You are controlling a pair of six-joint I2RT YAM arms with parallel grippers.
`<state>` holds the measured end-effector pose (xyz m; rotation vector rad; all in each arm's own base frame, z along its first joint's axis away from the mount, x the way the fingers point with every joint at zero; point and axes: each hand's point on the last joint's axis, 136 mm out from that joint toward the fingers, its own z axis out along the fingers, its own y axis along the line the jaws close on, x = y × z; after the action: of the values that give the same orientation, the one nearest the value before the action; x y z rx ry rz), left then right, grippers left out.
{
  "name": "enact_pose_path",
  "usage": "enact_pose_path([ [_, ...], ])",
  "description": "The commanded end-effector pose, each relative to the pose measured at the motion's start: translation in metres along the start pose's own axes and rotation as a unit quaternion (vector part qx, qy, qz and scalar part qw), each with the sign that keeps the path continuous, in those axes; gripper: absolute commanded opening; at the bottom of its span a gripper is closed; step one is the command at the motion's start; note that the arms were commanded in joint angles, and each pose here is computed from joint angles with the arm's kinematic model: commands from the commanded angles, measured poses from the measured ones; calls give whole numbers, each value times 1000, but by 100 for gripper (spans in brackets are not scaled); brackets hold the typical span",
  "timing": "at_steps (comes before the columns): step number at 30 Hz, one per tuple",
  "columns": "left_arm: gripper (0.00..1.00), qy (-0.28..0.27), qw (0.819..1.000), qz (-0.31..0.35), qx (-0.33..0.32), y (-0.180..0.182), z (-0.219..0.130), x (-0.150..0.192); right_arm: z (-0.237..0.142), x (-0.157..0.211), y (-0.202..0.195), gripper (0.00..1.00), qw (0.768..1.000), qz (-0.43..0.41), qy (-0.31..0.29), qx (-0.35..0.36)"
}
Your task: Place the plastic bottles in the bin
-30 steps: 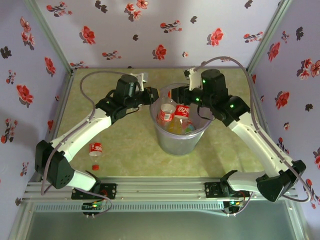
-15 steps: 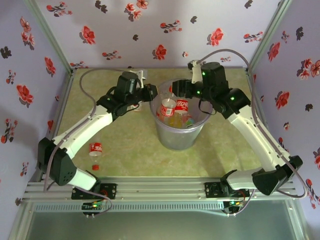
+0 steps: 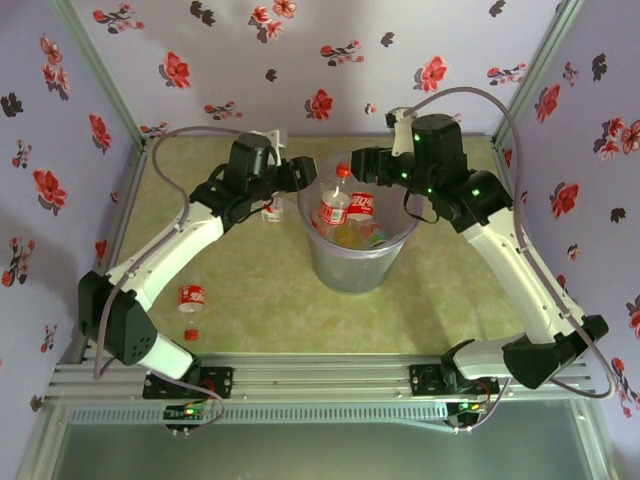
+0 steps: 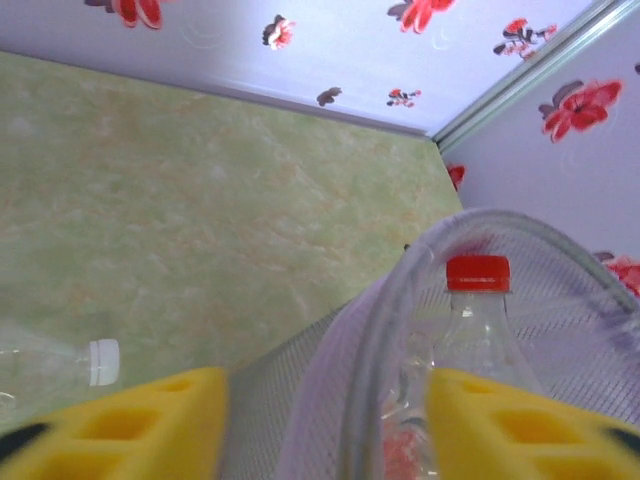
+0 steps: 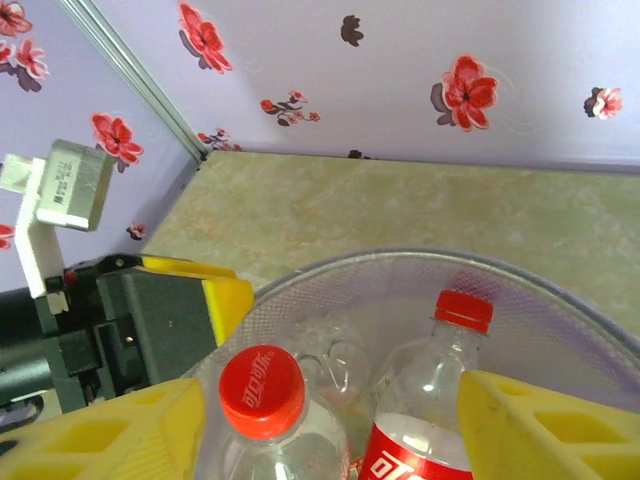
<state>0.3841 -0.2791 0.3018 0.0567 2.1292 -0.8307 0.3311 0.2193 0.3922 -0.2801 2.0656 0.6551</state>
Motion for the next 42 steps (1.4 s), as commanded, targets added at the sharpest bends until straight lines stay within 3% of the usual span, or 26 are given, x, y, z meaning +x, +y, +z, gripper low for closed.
enact_pose_path([
  [1, 90, -25, 999, 20, -12, -1, -20, -21, -9, -1, -11, 69, 1000, -7, -13, 18],
  [2, 99, -26, 999, 26, -18, 1, -27, -23, -10, -1, -14, 70, 1000, -6, -15, 22],
  [6, 100, -19, 998, 32, -41, 17, -57, -24, -11, 2, -28, 72, 999, 2, -19, 34],
  [10, 100, -2, 993, 13, -121, 71, -103, -10, -10, 7, -46, 73, 998, 13, -18, 55],
  [16, 100, 37, 946, -33, -321, 177, -187, 48, -8, 18, -72, 78, 996, 47, -19, 72],
  [21, 100, 67, 908, -106, -400, 237, -217, 109, -1, 26, -84, 86, 995, 73, -17, 69],
  [26, 100, 80, 877, -161, -446, 277, -229, 150, 6, 32, -89, 87, 995, 80, -7, 64],
  [35, 100, 120, 865, -218, -435, 307, -193, 178, 7, 33, -97, 87, 994, 84, -9, 73],
  [42, 100, 122, 865, -234, -427, 326, -166, 182, 7, 34, -96, 86, 994, 85, -8, 66],
])
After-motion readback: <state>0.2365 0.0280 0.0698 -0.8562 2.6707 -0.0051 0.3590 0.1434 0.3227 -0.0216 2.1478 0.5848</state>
